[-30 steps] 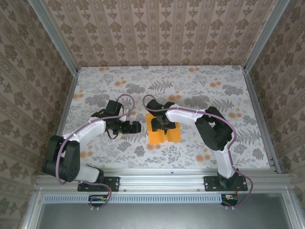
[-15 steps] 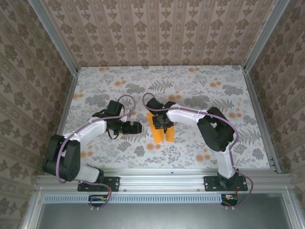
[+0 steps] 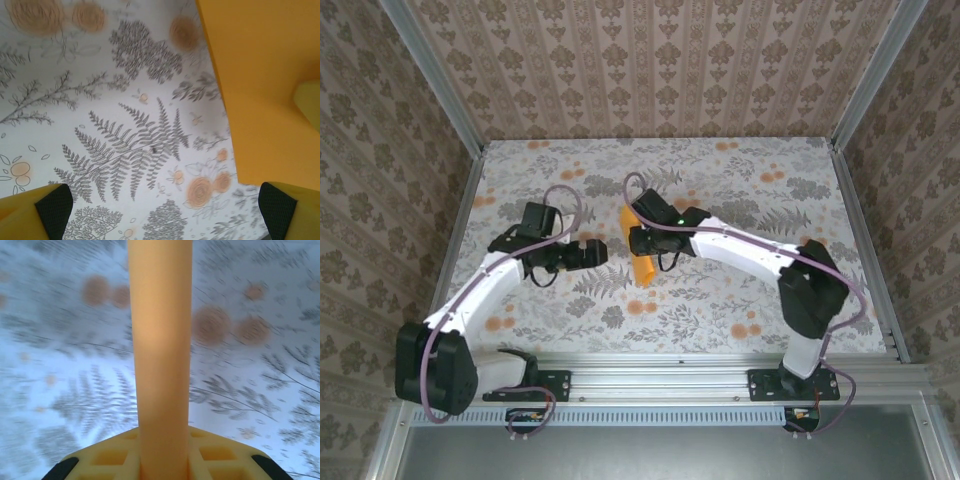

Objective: Fold a paper plane with a square sheet of paper (pick it up from the middle)

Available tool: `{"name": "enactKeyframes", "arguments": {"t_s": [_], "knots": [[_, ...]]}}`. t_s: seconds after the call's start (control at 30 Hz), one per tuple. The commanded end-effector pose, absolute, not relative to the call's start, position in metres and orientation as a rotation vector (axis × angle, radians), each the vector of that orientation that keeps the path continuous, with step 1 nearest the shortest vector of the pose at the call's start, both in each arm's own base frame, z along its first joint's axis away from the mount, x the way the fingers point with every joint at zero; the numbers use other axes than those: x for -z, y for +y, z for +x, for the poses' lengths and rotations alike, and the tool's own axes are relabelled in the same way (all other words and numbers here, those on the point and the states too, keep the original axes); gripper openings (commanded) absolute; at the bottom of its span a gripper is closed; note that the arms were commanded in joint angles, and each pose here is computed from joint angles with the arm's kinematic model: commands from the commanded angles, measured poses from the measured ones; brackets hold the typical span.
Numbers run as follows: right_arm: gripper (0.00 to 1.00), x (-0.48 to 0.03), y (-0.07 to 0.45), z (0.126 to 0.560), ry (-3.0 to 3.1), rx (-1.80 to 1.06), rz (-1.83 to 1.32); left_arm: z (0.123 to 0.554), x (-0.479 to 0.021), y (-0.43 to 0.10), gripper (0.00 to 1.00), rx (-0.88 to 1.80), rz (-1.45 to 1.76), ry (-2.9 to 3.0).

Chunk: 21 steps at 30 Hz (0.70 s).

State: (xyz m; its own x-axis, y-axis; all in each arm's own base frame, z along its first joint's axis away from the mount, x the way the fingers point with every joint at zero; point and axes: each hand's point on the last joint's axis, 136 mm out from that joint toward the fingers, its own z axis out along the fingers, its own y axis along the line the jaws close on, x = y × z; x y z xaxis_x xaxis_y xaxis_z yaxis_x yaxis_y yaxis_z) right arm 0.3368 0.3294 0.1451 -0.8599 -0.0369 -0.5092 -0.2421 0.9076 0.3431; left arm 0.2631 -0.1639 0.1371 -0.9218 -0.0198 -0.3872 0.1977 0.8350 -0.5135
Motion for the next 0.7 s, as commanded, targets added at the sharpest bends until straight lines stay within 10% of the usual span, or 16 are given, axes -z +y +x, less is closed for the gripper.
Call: {"name": "enactKeyframes", "arguments": {"t_s": [0.0,0.67], "knots": [[0.24,-0.176,0.343,0.332,2.454,-0.851,-0.141,0.259,-0.166,-0.171,1.0,0.903,0.114,2.595],[0.25,-0.073,0.288,0.31,2.481,-1.059,0.103,0.278,-0.134,-0.243,0.85,1.186,0.057,2.607]]}}
